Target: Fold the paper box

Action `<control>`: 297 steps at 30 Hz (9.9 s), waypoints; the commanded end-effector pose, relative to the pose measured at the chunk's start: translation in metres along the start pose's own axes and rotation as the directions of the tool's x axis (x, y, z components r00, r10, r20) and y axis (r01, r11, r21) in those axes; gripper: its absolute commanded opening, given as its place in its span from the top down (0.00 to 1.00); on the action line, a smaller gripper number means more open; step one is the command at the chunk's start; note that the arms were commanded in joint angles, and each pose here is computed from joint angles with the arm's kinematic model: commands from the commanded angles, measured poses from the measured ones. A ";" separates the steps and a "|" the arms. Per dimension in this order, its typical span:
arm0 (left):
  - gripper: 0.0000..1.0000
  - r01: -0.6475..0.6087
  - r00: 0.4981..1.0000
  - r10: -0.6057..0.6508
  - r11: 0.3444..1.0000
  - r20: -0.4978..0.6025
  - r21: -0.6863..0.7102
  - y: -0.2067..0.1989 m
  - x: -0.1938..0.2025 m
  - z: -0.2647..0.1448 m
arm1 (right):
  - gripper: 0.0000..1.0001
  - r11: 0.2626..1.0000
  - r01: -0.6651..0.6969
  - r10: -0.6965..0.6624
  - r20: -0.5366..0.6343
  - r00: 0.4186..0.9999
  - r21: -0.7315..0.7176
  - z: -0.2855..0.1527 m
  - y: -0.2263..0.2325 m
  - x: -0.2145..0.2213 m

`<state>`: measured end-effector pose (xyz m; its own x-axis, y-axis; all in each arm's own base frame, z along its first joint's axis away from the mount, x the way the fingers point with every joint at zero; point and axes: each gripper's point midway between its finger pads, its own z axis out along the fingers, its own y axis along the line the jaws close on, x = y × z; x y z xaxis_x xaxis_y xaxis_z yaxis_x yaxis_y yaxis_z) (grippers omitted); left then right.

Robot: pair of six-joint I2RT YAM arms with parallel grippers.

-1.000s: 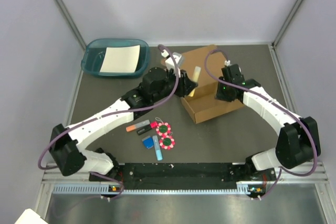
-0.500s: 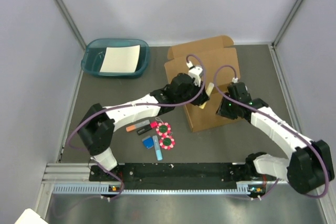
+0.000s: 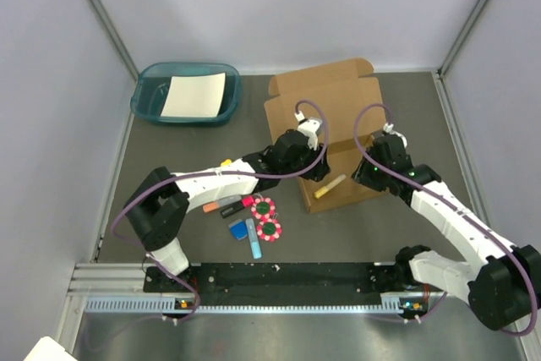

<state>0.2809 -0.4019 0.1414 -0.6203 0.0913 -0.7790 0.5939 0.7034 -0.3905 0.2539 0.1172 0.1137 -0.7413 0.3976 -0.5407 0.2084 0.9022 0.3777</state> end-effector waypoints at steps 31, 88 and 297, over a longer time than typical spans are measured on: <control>0.48 0.028 0.981 0.019 0.972 0.195 -0.235 0.070 -0.042 -0.073 | 0.59 0.992 0.126 -0.125 0.133 0.983 0.004 -0.014 0.052 -0.023; 0.82 -0.001 0.999 -0.027 0.834 -0.044 -0.552 0.142 0.040 -0.041 | 0.49 0.971 0.017 -0.079 0.253 0.964 0.239 -0.028 -0.047 -0.074; 1.00 -0.199 0.934 0.151 0.973 0.324 0.120 0.204 -0.165 -0.069 | 0.67 0.865 0.435 -0.349 0.323 0.880 -0.250 0.054 0.063 -0.186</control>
<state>0.4720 -0.2247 0.1940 -0.4339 -0.0447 -0.8999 0.7183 0.5857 -0.3754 0.4360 0.0992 0.1853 -0.5255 0.1016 -0.8447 -0.2439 0.9332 0.2640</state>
